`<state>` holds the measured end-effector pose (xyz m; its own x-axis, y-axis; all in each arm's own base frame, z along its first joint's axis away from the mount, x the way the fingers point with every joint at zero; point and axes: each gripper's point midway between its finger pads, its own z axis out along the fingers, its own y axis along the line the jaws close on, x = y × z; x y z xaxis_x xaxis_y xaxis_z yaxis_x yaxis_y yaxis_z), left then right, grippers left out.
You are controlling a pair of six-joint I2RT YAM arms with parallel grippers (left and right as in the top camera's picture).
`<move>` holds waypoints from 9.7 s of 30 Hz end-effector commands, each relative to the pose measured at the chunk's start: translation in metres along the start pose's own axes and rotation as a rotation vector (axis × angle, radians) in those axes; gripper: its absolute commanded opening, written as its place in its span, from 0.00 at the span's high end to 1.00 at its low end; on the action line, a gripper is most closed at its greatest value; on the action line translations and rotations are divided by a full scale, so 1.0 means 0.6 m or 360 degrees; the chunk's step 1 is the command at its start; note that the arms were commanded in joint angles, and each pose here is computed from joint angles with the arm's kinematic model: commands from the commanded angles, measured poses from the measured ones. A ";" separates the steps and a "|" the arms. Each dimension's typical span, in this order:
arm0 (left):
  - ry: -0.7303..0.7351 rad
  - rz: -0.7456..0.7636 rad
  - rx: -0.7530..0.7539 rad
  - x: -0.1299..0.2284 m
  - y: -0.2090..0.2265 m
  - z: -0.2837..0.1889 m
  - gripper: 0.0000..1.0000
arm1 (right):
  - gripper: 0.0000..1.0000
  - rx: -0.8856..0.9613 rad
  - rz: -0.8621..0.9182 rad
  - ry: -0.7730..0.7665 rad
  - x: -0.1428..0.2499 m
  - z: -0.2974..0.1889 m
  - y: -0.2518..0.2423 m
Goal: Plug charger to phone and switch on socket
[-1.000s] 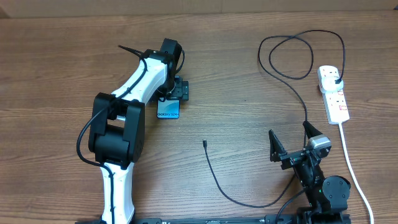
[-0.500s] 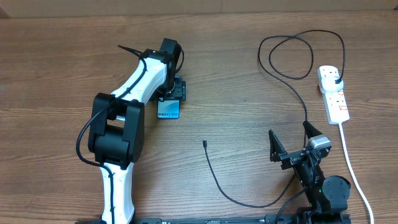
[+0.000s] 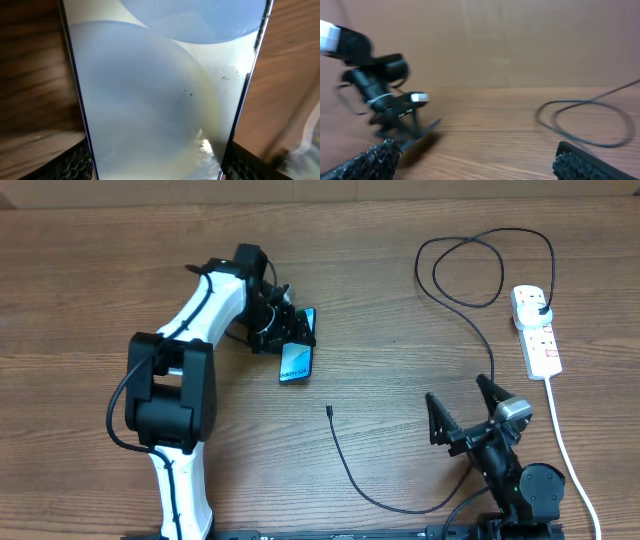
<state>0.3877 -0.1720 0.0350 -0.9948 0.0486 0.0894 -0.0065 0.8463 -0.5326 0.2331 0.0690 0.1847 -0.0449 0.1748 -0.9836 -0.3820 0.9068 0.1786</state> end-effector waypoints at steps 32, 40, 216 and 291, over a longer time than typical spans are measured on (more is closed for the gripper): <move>0.0073 0.0163 0.0591 0.033 -0.140 -0.036 0.28 | 0.23 -0.0110 0.0956 0.2078 0.072 0.163 0.135; 0.0118 0.0169 0.0637 0.045 -0.157 -0.032 0.27 | 0.25 0.0133 0.0903 0.2042 0.159 0.233 0.175; -0.0558 0.0003 0.0181 0.032 -0.031 -0.103 0.96 | 0.56 0.0312 0.0170 0.2286 0.208 0.105 0.248; -0.0548 0.0066 0.0464 0.018 0.004 -0.127 0.96 | 0.74 0.0867 0.0172 0.2430 0.393 0.071 0.099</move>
<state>0.3840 -0.1275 0.0973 -0.9713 -0.1630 -0.1731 0.0199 0.6697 -0.7424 0.2566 0.1932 -0.0019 -0.9920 0.0137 -0.1258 0.0241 0.9964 -0.0812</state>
